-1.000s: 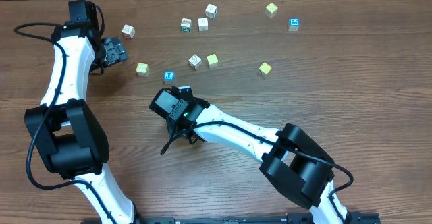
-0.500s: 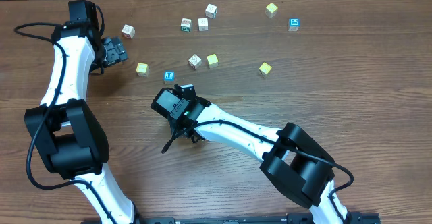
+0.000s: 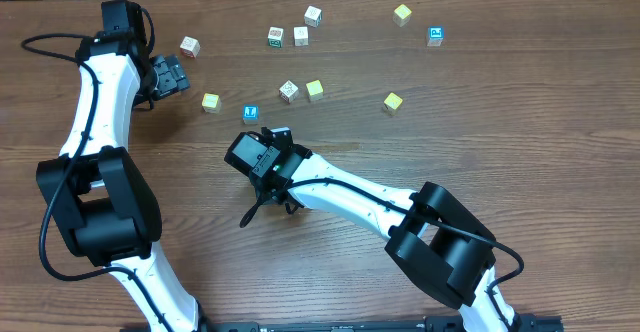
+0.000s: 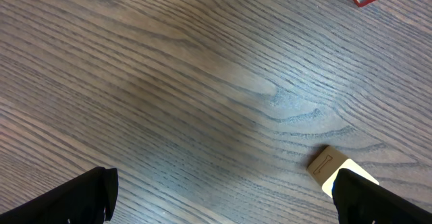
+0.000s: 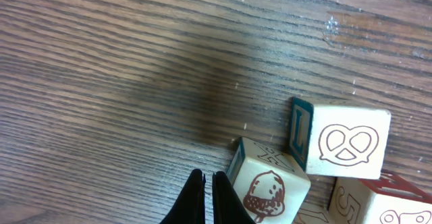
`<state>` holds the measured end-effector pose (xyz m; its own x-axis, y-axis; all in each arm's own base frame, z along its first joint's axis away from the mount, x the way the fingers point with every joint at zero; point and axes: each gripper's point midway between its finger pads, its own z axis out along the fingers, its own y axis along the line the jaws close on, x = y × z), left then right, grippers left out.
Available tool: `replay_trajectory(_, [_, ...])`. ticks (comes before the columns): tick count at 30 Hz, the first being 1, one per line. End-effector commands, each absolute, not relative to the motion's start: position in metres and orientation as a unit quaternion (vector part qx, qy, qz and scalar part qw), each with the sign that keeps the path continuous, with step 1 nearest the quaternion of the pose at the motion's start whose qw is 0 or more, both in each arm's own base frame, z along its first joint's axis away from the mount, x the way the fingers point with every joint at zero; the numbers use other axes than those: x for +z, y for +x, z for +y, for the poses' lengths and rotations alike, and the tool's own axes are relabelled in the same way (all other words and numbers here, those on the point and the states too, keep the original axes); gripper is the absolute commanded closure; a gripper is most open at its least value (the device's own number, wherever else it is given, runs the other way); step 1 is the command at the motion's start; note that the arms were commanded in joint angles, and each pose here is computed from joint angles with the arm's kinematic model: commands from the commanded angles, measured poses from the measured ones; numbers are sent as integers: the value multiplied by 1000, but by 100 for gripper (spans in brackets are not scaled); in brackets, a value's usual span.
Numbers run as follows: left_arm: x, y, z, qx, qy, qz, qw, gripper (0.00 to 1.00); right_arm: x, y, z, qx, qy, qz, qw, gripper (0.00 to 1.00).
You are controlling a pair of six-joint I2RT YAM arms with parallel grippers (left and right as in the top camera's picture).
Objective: Form a circle
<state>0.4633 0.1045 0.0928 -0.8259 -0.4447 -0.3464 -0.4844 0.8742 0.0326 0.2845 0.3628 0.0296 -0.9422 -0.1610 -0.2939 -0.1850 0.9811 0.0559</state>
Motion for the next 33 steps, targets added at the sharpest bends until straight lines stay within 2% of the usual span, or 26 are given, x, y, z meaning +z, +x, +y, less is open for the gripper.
replay_trajectory(1, [96,463,102,62,-237,955,169,1,28,285,360,34,-83,985,148,96])
replay_trajectory(33, [96,463,102,62,-237,955,169,0,35,290,365,45,-83,983,155,96])
